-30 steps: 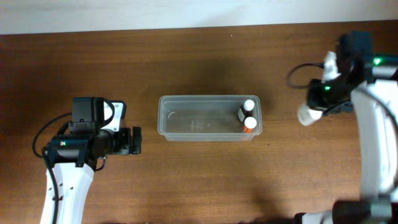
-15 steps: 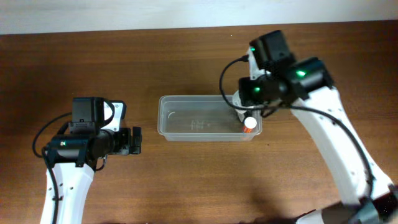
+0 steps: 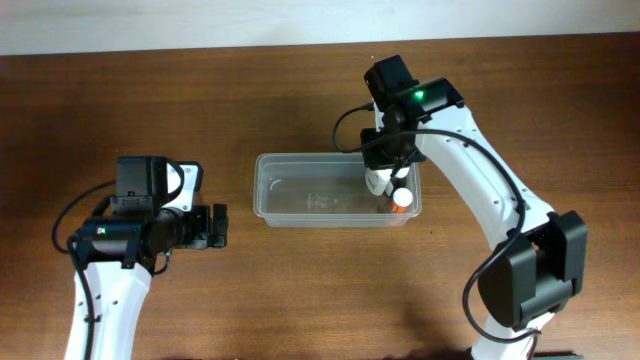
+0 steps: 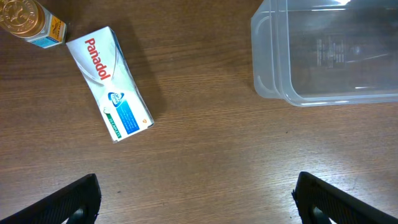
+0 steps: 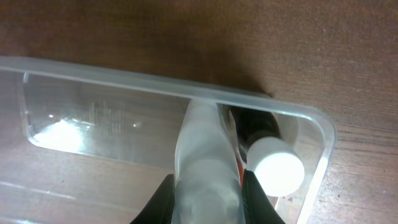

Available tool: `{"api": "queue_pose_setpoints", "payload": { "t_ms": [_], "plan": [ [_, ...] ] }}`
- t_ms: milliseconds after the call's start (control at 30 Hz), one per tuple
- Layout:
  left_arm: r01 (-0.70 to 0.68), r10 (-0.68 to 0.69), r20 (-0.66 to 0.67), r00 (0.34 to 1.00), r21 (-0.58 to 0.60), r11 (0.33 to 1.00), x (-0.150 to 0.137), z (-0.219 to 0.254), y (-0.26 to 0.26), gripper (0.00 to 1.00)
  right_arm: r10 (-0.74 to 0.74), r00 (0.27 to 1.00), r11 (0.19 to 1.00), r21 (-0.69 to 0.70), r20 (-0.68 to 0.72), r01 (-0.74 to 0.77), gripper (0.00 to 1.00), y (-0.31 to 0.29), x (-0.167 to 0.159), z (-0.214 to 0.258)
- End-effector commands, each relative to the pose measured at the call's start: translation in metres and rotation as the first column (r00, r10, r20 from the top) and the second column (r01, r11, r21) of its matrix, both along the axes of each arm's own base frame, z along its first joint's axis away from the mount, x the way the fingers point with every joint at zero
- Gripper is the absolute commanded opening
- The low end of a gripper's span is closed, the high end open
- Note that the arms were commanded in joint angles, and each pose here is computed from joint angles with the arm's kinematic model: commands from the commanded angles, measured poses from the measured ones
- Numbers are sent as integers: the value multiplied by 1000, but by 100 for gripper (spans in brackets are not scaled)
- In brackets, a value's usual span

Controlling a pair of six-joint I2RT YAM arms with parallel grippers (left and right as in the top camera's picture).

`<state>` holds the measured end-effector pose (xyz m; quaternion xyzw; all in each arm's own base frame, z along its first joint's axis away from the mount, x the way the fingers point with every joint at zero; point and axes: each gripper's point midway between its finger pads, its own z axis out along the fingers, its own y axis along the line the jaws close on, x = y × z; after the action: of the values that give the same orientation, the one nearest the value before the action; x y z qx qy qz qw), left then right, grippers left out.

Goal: Pack container
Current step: 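Lay the white spray bottle into the container center, release, then move the left gripper to the gold-lidded jar and grasp it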

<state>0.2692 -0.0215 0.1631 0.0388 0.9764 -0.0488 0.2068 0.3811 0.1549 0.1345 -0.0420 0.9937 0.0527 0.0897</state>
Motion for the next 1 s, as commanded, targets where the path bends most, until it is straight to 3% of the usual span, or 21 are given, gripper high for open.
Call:
{"api": "queue_pose_setpoints", "payload": {
  "t_ms": [0,67,133,433,633,733,833,867,967],
  "plan": [
    [22,-22,22,1000,-10,1000,4,7,-3,100,-5,1000,1000,-21,28,6,24,-1,6,2],
    [22,-22,22,1000,-9,1000,4,7,-3,100,-5,1000,1000,-22,26,5,39,-1,6,1],
    [22,-22,22,1000,-10,1000,4,7,-3,100,-5,1000,1000,-24,20,5,43,-1,4,1],
    [22,-22,22,1000,-10,1000,4,7,-3,100,39,998,999,-22,54,-38,43,0,7,12],
    [22,-22,21,1000,-9,1000,4,7,-3,100,14,970,1000,8,243,-17,44,-11,11,97],
    [22,-22,20,1000,-10,1000,4,7,-3,100,-106,929,993,-4,355,114,46,-48,5,151],
    [22,-22,20,1000,-9,1000,3,7,-3,100,-254,867,963,29,429,268,64,-97,-13,191],
    [22,-22,20,1000,-9,1000,3,7,-3,100,-310,843,945,47,440,323,79,-118,-21,201],
    [22,-22,22,1000,-10,1000,4,7,-3,100,-427,810,900,102,401,424,99,-161,-43,208]
  ]
}}
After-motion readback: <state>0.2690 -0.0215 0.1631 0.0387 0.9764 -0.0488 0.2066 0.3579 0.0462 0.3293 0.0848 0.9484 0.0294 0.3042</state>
